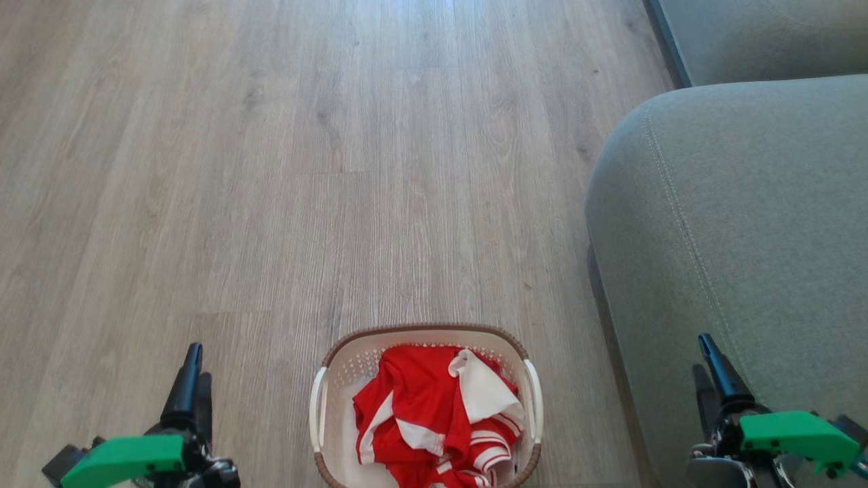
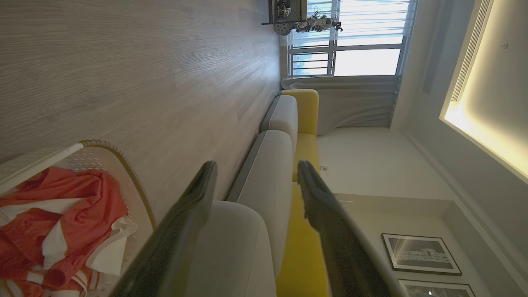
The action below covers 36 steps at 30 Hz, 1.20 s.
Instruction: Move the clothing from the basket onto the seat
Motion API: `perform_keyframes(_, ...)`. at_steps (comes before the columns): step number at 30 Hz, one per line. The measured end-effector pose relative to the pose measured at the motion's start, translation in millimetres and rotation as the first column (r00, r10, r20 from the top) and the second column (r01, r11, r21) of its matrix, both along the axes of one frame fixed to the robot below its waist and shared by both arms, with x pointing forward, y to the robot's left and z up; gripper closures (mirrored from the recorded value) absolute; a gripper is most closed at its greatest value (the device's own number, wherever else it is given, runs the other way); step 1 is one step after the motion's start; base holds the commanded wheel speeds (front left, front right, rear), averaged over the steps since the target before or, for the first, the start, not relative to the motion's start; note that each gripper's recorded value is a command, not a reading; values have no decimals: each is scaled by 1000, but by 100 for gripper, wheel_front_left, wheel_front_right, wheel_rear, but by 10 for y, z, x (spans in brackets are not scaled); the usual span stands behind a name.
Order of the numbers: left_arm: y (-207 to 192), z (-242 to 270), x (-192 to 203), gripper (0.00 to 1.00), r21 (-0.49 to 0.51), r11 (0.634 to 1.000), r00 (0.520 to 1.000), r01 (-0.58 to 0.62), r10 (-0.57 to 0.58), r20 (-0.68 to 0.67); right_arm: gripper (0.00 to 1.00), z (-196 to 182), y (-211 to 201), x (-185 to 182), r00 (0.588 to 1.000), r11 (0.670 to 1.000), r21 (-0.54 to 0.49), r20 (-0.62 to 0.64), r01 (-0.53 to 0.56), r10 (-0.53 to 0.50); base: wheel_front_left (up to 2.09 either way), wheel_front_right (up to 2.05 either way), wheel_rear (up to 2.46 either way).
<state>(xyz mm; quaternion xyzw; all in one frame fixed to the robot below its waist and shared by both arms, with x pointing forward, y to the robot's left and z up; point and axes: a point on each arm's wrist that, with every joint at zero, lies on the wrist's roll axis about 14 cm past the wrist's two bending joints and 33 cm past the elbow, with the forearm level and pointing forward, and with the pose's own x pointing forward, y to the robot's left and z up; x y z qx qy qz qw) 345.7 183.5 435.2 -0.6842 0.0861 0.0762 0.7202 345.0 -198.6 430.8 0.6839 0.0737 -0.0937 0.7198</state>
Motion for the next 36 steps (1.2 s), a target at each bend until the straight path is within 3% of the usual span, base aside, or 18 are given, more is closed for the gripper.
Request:
perform_keyframes(17,-60,187,60,0,219,975,998,44,-54,40,0,248,78,89,996,974,-219,65,-50,65,0,0,0)
perform_keyframes(36,-107,278,15,0,505,860,993,73,-108,40,0,422,209,130,984,882,-462,96,-89,149,0,0,0)
